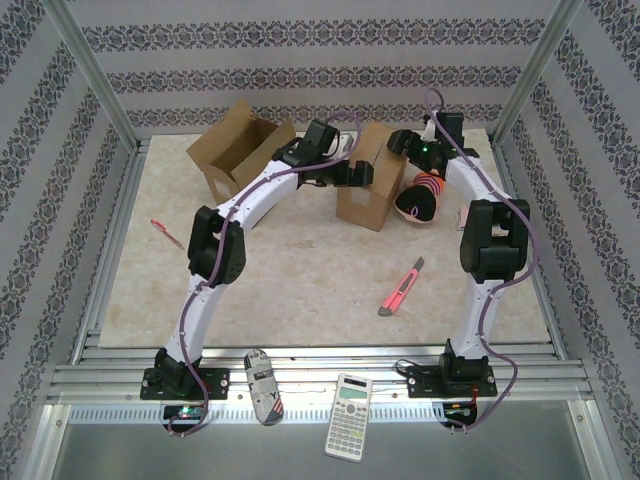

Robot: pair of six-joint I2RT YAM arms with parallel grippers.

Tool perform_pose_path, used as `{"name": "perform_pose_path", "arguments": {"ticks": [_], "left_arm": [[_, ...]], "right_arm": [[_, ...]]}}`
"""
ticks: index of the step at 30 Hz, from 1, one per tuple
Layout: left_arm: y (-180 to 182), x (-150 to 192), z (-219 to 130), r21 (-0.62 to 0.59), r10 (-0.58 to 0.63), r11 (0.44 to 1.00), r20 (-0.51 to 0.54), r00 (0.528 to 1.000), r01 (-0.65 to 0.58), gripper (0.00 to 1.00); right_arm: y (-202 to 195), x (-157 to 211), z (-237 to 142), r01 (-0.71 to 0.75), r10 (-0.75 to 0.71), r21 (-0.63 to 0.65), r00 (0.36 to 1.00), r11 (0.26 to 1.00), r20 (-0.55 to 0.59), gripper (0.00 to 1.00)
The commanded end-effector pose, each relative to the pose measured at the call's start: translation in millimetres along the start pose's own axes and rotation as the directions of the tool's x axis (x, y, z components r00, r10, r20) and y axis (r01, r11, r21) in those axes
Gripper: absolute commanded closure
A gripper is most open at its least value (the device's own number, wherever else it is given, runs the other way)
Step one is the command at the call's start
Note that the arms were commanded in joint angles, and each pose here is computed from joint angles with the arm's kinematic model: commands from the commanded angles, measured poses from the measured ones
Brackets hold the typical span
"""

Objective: Unpack the express box

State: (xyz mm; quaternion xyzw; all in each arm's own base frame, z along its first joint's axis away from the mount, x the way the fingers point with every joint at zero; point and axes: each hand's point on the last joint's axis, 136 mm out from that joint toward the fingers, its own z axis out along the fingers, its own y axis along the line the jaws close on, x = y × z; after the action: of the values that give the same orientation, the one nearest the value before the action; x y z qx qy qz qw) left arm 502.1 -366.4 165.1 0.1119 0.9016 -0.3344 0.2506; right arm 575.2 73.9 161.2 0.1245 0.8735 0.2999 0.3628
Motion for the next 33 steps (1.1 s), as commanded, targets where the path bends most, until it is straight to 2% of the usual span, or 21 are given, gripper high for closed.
{"name": "perform_pose_path", "arguments": {"ticks": [1,9,18,25,33], "left_arm": [[-22.4,-0.6,-31.0,0.01,0.061,0.998,0.048,0.997,-0.061,0.0],[-18.4,35.7,-71.4,0.001,0.041,0.999,0.077,0.996,-0.041,0.0],[-12.9,90.1,-90.6,0.047,-0.035,0.998,0.04,0.999,0.033,0.0],[-21.0,128.7,-117.9,0.063,-0.051,0.997,0.055,0.997,0.048,0.0],[-34.5,169.5,-126.7,0.075,-0.051,0.996,0.028,0.998,0.048,0.0]], "right_arm": [[19.1,34.1,6.6,-0.021,0.016,-0.052,0.996,0.998,-0.089,0.25],[53.9,80.9,8.8,-0.001,-0.019,-0.119,0.985,0.993,-0.173,0.27],[96.5,151.7,1.9,0.061,-0.119,-0.207,0.953,0.976,-0.279,0.29],[131.7,205.3,-11.4,0.125,-0.246,-0.324,0.897,0.938,-0.367,0.29],[158.8,248.5,-20.0,0.2,-0.392,-0.432,0.819,0.879,-0.419,0.29]]}}
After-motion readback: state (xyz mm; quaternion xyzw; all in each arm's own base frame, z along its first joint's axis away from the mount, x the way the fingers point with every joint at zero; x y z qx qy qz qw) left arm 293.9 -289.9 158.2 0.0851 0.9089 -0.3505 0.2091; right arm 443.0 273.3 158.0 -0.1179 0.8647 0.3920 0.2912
